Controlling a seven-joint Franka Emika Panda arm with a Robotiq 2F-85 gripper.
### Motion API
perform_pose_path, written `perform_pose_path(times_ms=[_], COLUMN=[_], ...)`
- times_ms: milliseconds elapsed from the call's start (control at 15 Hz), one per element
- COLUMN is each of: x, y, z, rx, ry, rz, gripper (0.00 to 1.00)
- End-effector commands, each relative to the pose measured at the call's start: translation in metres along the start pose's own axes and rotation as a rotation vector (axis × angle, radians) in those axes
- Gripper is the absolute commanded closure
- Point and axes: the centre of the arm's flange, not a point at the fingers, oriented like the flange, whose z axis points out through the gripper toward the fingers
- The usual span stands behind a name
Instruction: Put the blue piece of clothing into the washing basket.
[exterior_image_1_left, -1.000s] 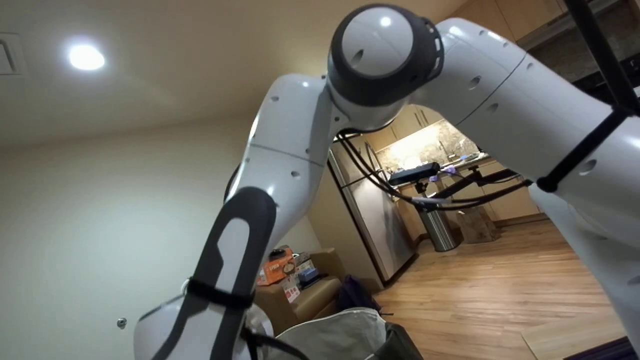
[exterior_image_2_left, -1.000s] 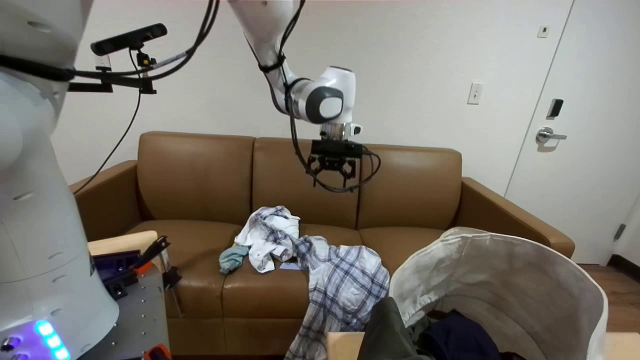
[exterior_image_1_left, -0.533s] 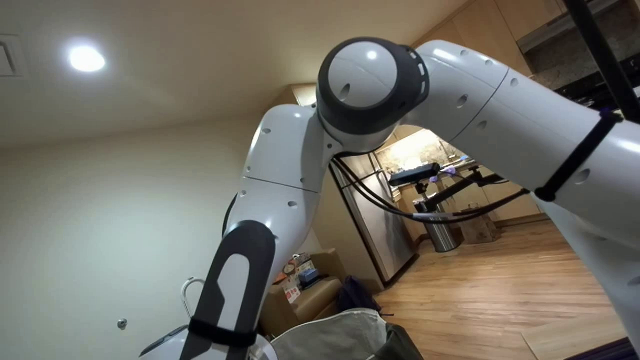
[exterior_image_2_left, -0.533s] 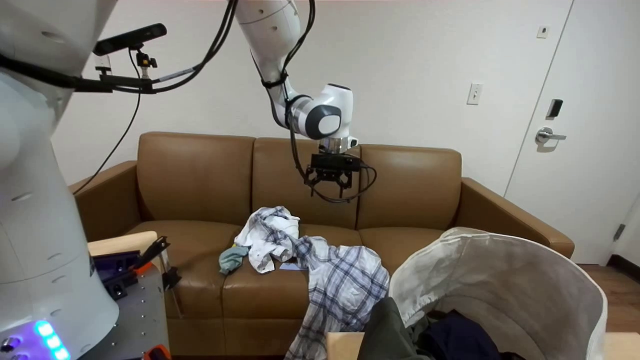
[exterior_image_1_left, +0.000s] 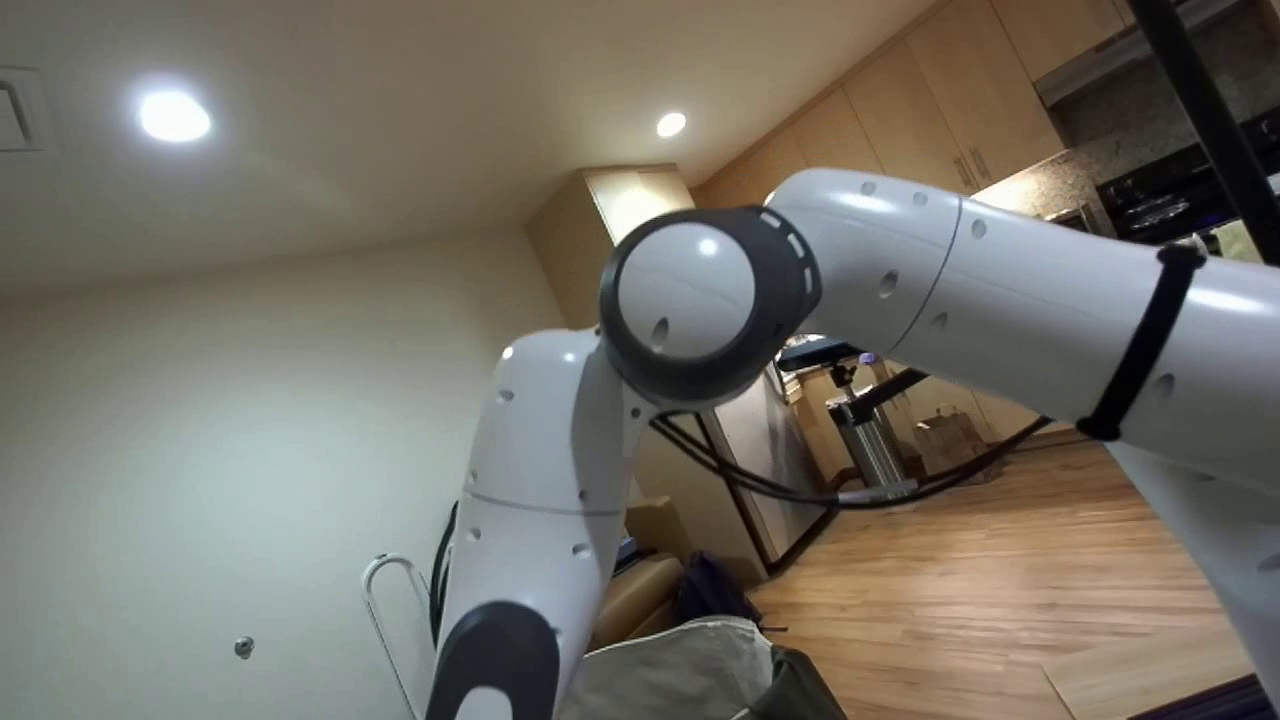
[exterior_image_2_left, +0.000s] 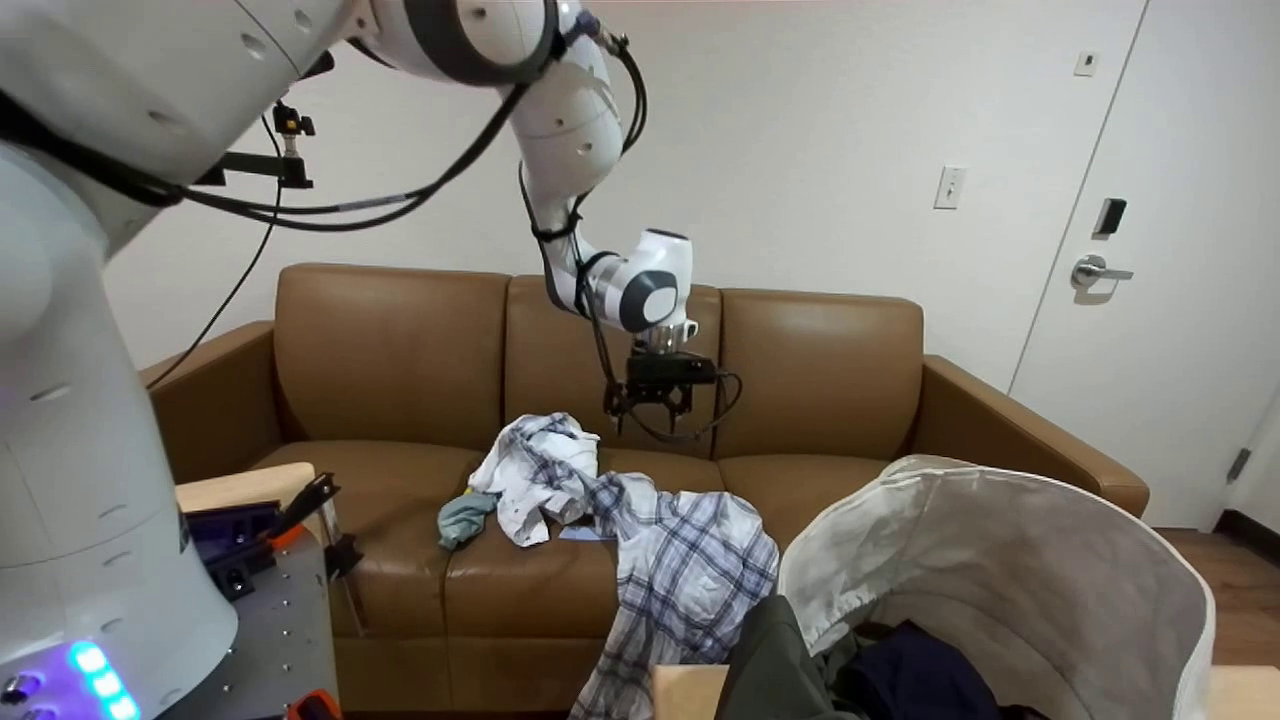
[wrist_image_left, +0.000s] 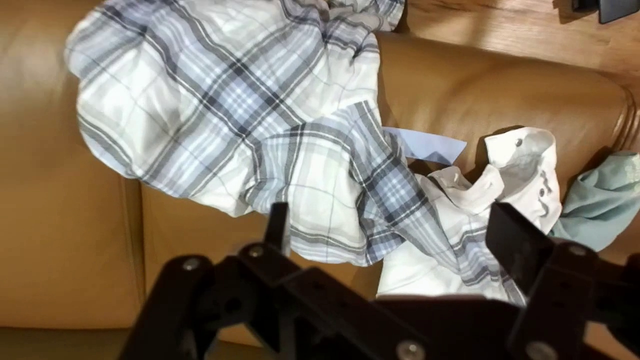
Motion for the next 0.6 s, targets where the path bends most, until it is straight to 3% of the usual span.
perform_pose_path(times_ms=[0, 200, 467, 533], x=[0.028, 0.036, 0.050, 0.051], y=[0.044, 0.054, 0.049, 0.048], z=[0.079, 0.137, 0.198, 0.209], rx=[0.089, 0.135, 0.223, 0.242], ry=[0.061, 0.113, 0.217, 0.205], rz=[-0.101, -0.173, -0.178, -0.174], gripper=[0.00, 0.00, 0.00, 0.00])
